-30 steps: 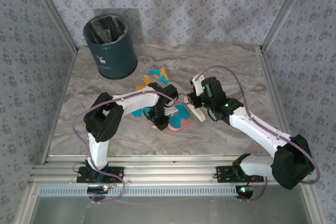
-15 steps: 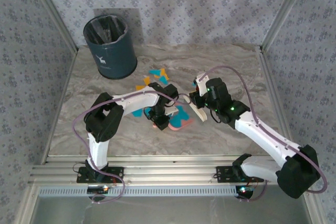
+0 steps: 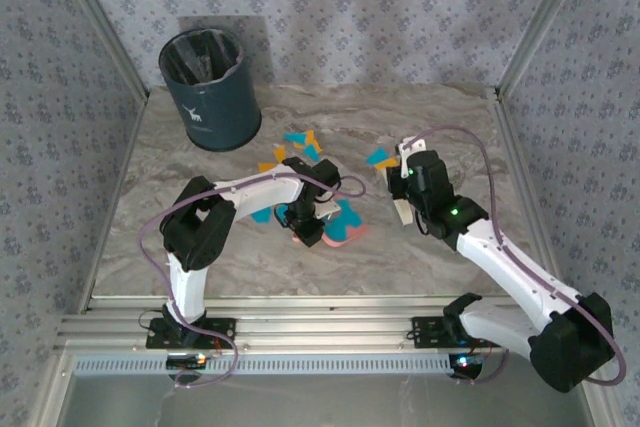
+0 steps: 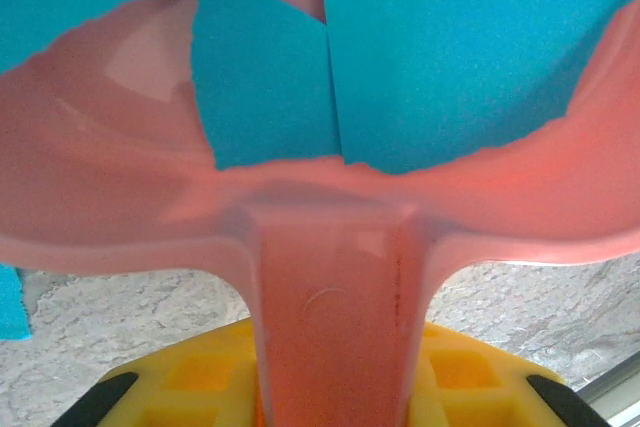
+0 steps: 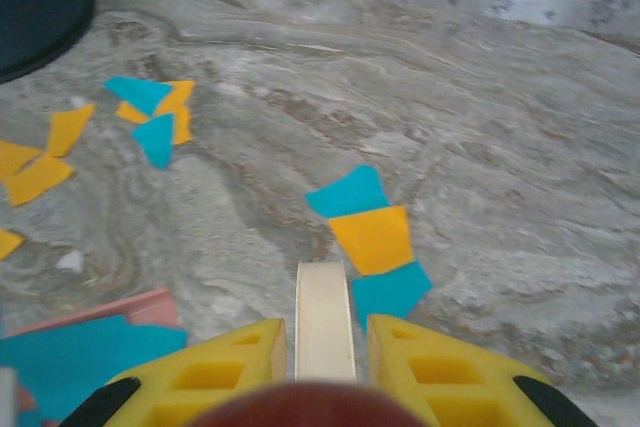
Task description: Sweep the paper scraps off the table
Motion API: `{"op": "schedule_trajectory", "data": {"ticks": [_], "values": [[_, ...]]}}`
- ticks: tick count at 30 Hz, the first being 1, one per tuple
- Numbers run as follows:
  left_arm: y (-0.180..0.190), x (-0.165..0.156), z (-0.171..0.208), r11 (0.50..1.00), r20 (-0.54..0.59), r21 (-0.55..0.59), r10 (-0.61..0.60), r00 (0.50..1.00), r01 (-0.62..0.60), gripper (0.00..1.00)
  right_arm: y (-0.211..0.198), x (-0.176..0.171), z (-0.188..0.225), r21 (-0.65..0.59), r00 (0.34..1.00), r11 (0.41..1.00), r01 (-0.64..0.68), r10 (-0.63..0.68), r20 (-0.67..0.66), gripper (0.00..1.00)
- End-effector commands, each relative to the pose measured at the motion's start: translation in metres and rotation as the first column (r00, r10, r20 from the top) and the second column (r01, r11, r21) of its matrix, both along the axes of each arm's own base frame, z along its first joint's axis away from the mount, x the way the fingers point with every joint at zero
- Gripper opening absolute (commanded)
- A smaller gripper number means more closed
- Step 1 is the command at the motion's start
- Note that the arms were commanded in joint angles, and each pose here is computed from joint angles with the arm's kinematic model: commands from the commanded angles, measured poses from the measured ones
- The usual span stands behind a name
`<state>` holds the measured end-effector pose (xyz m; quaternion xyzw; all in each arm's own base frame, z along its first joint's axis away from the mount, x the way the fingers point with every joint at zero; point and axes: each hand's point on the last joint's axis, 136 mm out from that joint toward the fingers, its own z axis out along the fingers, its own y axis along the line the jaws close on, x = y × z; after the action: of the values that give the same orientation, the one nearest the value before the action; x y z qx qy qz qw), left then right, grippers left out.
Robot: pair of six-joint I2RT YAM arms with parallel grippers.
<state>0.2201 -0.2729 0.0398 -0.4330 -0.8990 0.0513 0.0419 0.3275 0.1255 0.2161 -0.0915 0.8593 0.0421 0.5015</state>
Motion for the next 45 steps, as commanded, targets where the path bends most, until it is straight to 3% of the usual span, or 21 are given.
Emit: {"op": "schedule_trajectory", "data": {"ticks": [1,18,29,45], "values": [[0.003,0.002,-0.007,1.0,-0.011,0.022,0.009,1.0,-0.008,0.0,-0.026,0.008,0.007,0.011,0.993,0.994,0.111,-0.111,0.034,0.0],[-0.02,0.018,-0.009,1.0,-0.023,0.006,0.01,1.0,-0.01,0.0,-0.093,0.06,-0.006,-0.137,0.968,0.959,0.249,-0.247,0.033,0.0],[-0.031,0.026,-0.006,1.0,-0.021,-0.015,0.004,1.0,-0.004,0.0,-0.064,0.081,-0.014,-0.147,0.997,0.986,0.081,-0.078,0.024,0.0],[-0.033,0.026,-0.006,1.0,-0.03,-0.018,0.012,0.999,-0.013,0.0,-0.007,0.063,-0.039,-0.164,0.976,0.963,-0.214,0.205,-0.07,0.0]]}}
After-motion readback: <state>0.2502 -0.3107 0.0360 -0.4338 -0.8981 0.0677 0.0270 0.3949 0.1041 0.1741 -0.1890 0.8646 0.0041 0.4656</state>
